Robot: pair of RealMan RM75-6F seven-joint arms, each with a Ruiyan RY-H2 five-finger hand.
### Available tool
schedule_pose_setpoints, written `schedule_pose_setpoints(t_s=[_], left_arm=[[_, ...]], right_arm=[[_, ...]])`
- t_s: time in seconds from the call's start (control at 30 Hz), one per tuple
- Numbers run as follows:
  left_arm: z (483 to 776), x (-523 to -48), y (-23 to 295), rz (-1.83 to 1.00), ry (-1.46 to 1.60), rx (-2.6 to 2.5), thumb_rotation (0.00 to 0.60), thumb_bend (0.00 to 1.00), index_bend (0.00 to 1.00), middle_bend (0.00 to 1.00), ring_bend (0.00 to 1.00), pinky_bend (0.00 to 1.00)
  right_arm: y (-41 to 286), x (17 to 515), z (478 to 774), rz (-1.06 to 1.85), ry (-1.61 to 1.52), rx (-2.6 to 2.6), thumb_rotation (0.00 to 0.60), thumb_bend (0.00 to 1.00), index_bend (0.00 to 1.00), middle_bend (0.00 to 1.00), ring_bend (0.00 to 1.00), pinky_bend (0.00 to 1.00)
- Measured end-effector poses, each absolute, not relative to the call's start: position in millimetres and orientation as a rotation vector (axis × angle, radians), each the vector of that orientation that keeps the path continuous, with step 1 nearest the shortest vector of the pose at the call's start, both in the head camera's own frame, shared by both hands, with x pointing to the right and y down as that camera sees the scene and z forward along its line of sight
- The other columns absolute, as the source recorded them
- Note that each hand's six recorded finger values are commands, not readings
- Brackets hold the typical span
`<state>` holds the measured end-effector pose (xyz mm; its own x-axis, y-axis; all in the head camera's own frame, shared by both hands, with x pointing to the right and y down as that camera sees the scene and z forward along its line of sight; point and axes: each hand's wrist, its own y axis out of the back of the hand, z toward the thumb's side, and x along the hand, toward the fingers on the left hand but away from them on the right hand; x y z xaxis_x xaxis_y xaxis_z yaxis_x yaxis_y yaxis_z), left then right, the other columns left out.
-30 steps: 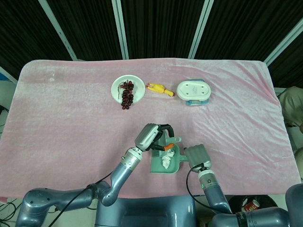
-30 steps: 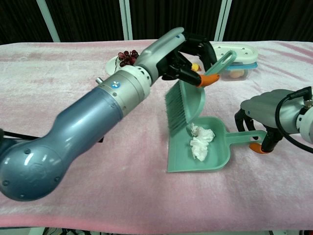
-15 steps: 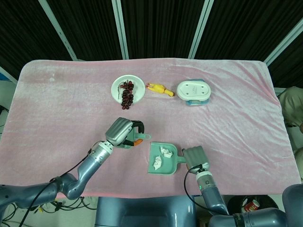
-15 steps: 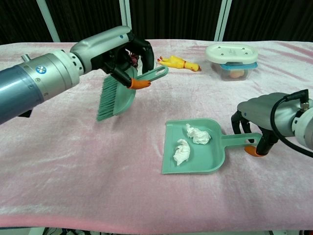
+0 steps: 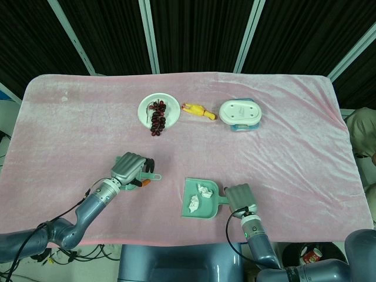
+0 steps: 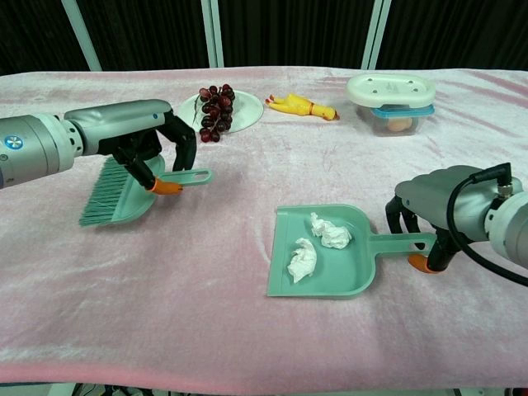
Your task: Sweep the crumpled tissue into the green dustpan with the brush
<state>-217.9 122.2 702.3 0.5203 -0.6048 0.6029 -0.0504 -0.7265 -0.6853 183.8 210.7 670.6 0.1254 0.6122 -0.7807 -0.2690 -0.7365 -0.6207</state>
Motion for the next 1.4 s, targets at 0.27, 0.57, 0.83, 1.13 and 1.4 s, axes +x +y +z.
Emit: schedule_pose_setpoints(t_s=[0.27, 0.57, 0.83, 1.13, 1.4], left_arm=[[717, -249, 130, -1.332, 0.44, -2.095, 0.6, 0.13, 0.47, 0.46, 0.89, 1.0], [713, -262, 126, -1.358, 0.499, -2.084, 0.6, 0.0, 0.17, 0.31, 0.89, 1.0], [700, -267, 119, -1.324, 0.556, -2.083, 0.6, 0.0, 0.17, 0.31, 0.89, 1.0], [688, -273, 116, -1.314, 0.607, -2.088, 0.6, 0.0, 0.16, 0.31, 0.89, 1.0], [675, -284, 119, -1.309, 0.641, -2.052, 0.6, 0.0, 0.17, 0.31, 0.89, 1.0]], right_arm=[[212, 185, 672, 1.693, -0.329, -1.736, 0.6, 0.47, 0.69, 0.68, 0.71, 0.81], [208, 188, 674, 1.698, -0.338, -1.722, 0.6, 0.47, 0.69, 0.68, 0.71, 0.81], [198, 194, 678, 1.699, -0.349, -1.687, 0.6, 0.47, 0.65, 0.58, 0.68, 0.81], [193, 202, 679, 1.719, -0.339, -1.653, 0.6, 0.4, 0.47, 0.39, 0.67, 0.81], [193, 211, 676, 1.75, -0.327, -1.625, 0.6, 0.33, 0.23, 0.26, 0.66, 0.81]])
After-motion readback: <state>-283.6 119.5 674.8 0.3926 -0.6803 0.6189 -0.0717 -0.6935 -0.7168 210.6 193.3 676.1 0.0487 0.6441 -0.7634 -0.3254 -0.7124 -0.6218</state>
